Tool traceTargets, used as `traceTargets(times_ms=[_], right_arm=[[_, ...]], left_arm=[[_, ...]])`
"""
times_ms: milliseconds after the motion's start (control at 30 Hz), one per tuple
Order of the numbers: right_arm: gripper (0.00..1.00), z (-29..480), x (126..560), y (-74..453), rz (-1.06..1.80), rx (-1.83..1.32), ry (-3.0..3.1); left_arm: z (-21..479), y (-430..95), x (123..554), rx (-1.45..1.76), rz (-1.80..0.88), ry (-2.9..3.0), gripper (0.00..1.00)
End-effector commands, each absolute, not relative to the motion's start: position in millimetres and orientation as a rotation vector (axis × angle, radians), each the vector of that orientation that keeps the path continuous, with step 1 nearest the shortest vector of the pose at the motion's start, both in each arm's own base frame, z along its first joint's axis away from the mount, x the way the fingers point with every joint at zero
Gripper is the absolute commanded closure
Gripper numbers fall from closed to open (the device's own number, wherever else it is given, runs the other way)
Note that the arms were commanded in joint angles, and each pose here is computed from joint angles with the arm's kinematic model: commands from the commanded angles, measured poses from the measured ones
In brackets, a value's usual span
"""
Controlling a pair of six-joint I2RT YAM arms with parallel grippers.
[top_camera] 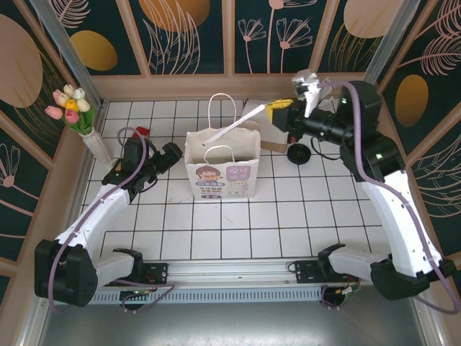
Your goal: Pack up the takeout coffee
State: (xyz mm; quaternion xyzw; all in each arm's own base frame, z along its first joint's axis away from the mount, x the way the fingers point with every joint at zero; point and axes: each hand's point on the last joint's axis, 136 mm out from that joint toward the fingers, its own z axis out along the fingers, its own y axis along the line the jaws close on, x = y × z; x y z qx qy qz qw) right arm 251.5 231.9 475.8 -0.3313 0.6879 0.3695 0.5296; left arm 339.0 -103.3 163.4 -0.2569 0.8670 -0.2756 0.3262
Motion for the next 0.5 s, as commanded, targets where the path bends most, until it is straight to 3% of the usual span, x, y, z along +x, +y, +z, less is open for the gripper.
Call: traceTargets(times_ms=[0, 167, 467], right_arm=[[1.00, 451, 255, 249, 0.873, -0.898, 1.686], [1.00, 407, 272, 278, 0.934, -0.989, 1.768], [1.00, 355, 290, 320, 0.982, -1.076, 1.870]], left_arm=[[165, -113, 339, -0.636, -0.792, 2.276, 0.01], [161, -129, 333, -0.600, -0.902, 2.313, 0.01], [149, -118, 334, -0.560, -0.756, 2.387, 0.02]])
